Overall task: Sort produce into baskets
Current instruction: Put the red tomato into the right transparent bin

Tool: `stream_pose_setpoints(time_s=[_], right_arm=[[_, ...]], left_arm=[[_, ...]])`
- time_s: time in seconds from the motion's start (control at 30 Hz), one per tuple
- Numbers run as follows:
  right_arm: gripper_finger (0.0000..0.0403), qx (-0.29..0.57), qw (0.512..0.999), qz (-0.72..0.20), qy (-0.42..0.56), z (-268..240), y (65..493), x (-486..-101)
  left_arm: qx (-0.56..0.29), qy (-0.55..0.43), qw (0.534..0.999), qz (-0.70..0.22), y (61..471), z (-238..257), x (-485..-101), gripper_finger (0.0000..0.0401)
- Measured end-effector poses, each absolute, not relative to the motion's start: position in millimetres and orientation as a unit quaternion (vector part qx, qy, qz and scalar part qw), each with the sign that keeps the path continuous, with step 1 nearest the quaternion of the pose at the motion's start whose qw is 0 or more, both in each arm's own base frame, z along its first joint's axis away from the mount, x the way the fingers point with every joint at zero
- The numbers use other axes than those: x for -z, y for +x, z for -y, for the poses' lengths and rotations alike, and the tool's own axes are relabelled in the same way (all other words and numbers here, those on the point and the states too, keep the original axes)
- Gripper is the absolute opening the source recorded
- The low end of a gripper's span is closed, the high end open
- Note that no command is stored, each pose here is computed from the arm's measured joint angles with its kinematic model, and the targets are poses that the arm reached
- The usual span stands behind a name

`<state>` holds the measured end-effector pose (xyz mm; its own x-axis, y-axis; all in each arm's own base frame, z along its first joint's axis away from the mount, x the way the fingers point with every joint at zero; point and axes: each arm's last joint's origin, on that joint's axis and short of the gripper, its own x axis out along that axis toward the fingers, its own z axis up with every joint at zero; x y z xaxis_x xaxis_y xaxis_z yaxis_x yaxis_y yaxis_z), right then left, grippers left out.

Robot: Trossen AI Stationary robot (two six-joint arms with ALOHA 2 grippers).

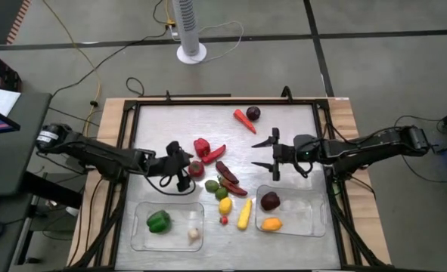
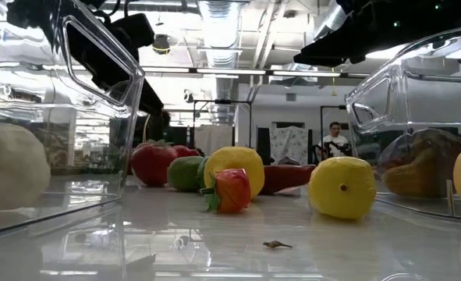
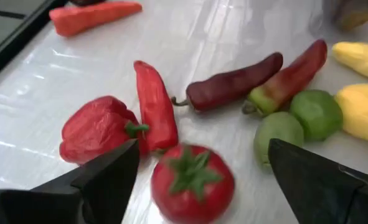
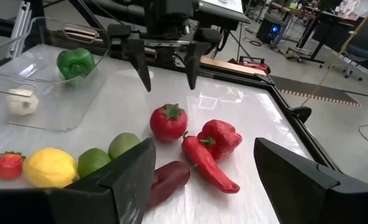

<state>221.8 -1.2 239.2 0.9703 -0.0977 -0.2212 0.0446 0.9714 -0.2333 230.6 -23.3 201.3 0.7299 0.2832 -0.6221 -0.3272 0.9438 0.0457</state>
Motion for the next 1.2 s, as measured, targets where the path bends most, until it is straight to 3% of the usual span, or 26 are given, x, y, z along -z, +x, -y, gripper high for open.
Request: stream_pose_setpoints(time_s=[0.2, 0.67, 0.87, 1.07, 1.2], right_arm=[[0.0297, 0.033, 0.987, -0.116, -0.104, -0.5, 221.8, -239.1], [0.0297, 0.029, 0.988, -0.117, -0.097, -2.3, 221.7, -238.8], [0.0297, 0.029, 0.988, -0.117, -0.098, -2.3, 221.7, -238.8], [0.0297, 0.034, 0.987, -0.117, -0.108, -1.5, 221.5, -239.2], [0.0297, 0.038, 0.986, -0.116, -0.110, -0.3, 221.4, -239.4]], left_arm=[[-0.170, -0.034, 0.917, -0.359, 238.7, 17.2, -185.9, 0.0396], [-0.160, 0.022, 0.879, -0.449, 254.6, 12.5, -137.9, 0.0386], [-0.148, 0.015, 0.903, -0.403, 263.1, 14.2, -144.2, 0.0337], [-0.124, 0.002, 0.910, -0.396, 272.7, 16.6, -156.6, 0.0249], [-0.126, 0.026, 0.889, -0.440, 273.8, 16.3, -164.9, 0.0195]])
